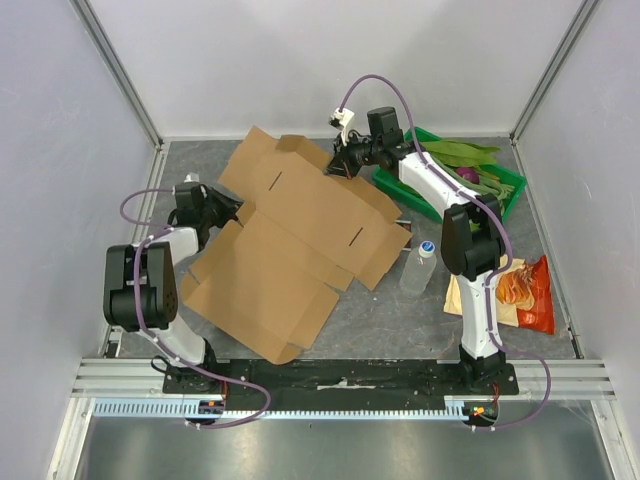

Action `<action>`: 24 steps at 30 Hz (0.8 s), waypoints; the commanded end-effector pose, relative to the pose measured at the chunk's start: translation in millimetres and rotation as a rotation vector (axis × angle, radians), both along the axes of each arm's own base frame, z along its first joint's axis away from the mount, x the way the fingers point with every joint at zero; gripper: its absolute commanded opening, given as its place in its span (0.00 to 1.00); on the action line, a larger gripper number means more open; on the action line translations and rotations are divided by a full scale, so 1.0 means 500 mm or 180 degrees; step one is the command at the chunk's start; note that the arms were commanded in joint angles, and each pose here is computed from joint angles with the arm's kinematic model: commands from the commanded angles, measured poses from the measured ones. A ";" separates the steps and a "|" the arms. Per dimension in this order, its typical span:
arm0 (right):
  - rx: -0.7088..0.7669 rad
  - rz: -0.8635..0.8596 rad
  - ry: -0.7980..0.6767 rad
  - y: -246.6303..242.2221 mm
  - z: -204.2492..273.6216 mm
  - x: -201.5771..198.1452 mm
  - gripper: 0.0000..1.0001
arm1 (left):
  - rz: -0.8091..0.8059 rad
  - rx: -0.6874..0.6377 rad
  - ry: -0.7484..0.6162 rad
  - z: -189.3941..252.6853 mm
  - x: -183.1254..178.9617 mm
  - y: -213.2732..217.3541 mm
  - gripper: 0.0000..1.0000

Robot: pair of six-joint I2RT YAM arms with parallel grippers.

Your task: Fold the paper box

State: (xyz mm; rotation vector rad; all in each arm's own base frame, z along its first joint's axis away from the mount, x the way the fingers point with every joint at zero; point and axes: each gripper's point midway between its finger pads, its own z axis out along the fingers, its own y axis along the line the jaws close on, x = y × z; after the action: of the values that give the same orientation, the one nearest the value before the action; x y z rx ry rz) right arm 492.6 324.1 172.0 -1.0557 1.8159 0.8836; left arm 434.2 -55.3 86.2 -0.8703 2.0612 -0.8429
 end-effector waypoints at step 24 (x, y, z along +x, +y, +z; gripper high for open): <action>0.0054 -0.0094 -0.0246 0.037 0.058 -0.008 0.00 | -0.0266 0.2029 -0.0236 0.183 -0.038 -0.044 0.26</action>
State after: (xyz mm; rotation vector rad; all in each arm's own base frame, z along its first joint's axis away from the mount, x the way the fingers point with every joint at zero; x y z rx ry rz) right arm 496.2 330.4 162.3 -1.0143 1.8621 0.8051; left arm 408.3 -72.9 121.2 -0.4267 2.2422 -0.1633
